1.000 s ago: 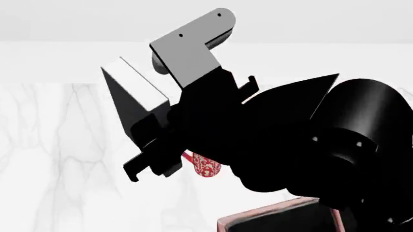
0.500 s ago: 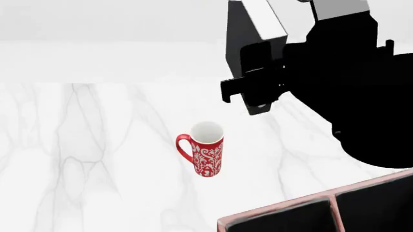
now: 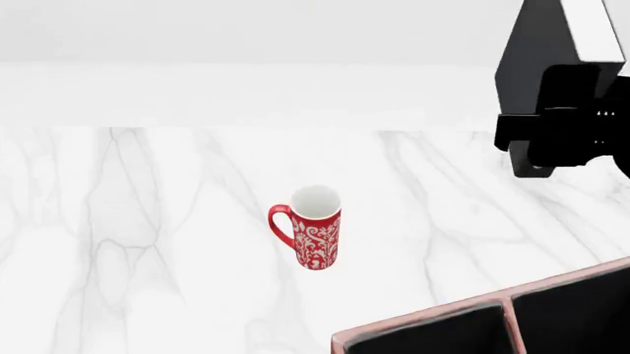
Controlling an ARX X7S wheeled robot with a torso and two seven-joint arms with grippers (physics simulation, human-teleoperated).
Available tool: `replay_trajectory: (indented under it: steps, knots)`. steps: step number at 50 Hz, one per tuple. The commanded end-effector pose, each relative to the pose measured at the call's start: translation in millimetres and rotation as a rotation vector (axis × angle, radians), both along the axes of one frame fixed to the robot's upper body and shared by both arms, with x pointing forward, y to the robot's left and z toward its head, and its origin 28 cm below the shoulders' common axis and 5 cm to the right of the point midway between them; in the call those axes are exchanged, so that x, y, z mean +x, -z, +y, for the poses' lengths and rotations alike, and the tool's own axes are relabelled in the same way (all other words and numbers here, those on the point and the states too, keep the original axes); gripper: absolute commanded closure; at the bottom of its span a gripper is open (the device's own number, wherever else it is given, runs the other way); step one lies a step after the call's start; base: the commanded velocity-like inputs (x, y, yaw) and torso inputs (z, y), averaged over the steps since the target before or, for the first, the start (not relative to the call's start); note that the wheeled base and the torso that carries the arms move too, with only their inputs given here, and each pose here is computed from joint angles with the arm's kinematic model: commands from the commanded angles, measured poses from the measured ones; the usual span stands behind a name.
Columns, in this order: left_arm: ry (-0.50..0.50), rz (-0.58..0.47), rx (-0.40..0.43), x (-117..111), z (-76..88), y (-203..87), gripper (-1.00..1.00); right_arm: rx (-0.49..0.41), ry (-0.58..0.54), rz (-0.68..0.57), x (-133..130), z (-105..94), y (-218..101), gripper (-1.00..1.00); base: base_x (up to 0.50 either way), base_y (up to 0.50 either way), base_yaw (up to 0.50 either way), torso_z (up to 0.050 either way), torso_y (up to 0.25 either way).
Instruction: Pick up the book and place it in the right compartment of the caddy.
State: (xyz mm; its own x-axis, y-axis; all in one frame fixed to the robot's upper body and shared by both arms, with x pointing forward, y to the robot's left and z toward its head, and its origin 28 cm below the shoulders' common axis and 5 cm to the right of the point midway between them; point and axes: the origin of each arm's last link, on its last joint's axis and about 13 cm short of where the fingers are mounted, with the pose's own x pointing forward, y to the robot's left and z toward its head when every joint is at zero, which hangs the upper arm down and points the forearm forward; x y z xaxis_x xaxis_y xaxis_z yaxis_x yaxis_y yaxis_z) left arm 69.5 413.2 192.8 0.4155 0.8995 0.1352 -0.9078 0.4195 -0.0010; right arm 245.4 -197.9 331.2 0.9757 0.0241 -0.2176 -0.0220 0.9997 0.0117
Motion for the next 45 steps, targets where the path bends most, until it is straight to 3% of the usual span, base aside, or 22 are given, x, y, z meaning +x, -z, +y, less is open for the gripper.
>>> replay_trajectory:
  steps: [1,14,45]
  knots:
    - [0.003,0.0,-0.001,1,-0.2,0,-1.0,0.01,0.135,-0.061,-21,-23.1,-4,1.0,0.0,0.0,0.0,0.0,0.0]
    - [0.001,0.003,-0.002,1,-0.1,2,-1.0,0.013,0.272,-0.058,-40,-45.8,9,1.0,0.0,0.0,0.0,0.001,0.002]
    - [0.01,0.006,-0.005,4,-1.4,4,-1.0,0.024,0.447,-0.065,-60,-69.9,15,1.0,0.0,0.0,0.0,0.0,0.001]
